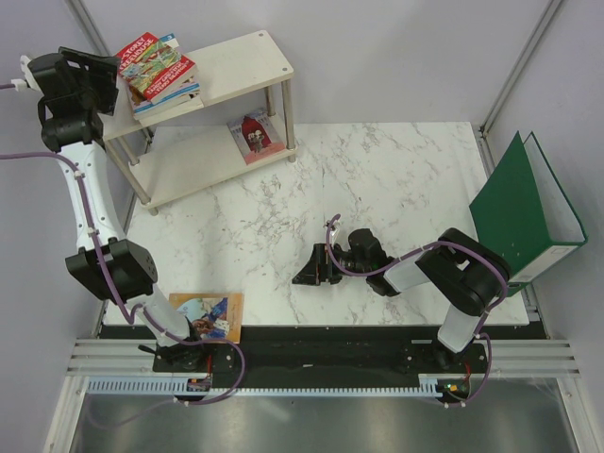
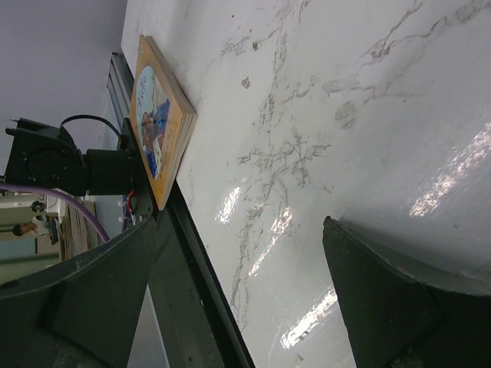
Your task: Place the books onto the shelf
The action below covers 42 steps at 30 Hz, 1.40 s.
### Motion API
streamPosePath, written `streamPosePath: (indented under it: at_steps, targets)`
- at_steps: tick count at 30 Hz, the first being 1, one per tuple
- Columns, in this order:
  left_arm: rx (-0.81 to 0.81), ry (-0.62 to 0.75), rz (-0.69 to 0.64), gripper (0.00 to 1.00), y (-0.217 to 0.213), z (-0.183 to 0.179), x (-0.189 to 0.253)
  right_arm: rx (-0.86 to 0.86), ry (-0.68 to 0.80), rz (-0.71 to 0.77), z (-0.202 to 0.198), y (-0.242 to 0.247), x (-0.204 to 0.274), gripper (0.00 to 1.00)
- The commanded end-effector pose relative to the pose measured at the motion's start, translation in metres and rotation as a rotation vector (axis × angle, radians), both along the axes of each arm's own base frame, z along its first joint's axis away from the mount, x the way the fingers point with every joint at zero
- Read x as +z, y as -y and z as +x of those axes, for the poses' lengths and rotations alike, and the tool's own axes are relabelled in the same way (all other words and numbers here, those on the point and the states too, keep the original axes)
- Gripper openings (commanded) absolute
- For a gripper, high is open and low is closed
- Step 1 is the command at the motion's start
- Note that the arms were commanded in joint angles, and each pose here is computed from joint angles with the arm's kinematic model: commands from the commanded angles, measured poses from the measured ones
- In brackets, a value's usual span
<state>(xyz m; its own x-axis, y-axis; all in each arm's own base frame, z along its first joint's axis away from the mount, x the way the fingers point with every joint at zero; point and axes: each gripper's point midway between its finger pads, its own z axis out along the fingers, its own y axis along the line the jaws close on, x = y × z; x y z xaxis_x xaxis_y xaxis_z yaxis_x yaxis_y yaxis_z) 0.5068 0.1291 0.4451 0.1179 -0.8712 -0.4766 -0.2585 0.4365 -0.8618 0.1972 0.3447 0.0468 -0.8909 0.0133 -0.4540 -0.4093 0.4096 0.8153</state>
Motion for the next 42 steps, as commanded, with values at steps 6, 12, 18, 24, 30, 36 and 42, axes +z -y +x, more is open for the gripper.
streamPosePath:
  at_steps: [6, 12, 18, 24, 30, 36, 42]
  targets:
    - [0.029, 0.028, 0.087, 0.68, -0.004, 0.008, 0.016, 0.011, -0.16, -0.199, -0.03, 0.027, -0.059, 0.98]
    - [0.024, 0.02, 0.094, 0.63, -0.005, 0.014, 0.014, 0.011, -0.159, -0.203, -0.03, 0.028, -0.06, 0.98]
    - [0.014, 0.015, 0.11, 0.56, -0.001, 0.019, 0.015, 0.009, -0.16, -0.205, -0.029, 0.029, -0.06, 0.98]
    - [0.0, 0.01, 0.139, 0.4, 0.004, 0.022, 0.015, 0.011, -0.162, -0.207, -0.03, 0.029, -0.061, 0.98]
    - [-0.01, 0.022, 0.143, 0.3, 0.006, 0.025, 0.019, 0.011, -0.163, -0.208, -0.03, 0.029, -0.061, 0.98]
    - [-0.053, 0.029, 0.134, 0.29, 0.013, 0.03, 0.018, 0.011, -0.165, -0.209, -0.03, 0.03, -0.062, 0.98]
    - [-0.119, 0.093, 0.23, 0.28, 0.042, 0.018, 0.049, 0.013, -0.169, -0.214, -0.03, 0.03, -0.063, 0.98]
